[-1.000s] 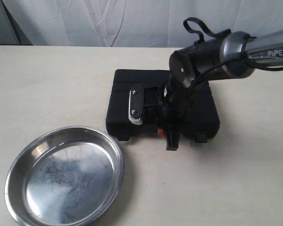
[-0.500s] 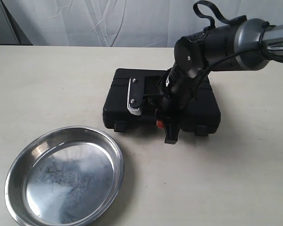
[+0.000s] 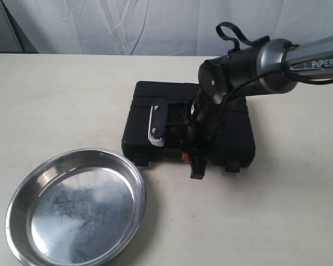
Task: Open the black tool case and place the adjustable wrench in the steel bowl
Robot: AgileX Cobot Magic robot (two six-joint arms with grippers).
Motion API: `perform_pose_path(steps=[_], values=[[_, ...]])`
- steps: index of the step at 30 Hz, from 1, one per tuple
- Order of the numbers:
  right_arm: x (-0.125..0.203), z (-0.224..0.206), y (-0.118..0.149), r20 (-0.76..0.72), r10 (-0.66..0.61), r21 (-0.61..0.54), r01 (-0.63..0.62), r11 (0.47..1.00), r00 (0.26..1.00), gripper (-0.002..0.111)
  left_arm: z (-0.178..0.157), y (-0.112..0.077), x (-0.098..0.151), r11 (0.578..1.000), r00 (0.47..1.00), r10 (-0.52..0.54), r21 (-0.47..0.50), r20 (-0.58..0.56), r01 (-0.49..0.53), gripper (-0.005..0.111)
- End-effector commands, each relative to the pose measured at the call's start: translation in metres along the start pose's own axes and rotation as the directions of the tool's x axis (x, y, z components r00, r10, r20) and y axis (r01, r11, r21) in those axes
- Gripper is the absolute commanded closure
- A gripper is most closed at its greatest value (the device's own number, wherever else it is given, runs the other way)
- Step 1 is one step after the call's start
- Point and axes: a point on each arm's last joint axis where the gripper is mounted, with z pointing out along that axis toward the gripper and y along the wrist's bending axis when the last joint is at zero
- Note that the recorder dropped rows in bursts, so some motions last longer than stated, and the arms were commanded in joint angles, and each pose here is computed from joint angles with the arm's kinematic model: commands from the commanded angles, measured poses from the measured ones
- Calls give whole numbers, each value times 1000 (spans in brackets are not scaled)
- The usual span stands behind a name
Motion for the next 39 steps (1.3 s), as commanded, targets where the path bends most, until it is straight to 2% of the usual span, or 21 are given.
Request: perform_pose_path(steps=[1,16,39], values=[[-2,-8,-5,28,6,40,-7,999,1000,109,0,0,1,1000,1000,3,5,5,-3,107],[-11,-58,-14,119,-42,211,16,977,992,109,0,0,1,1000,1000,3,5,5,-3,107],[-12,-58,-15,131,-45,229,14,973,990,109,0,0,1,1000,1000,3,5,5,-3,107]])
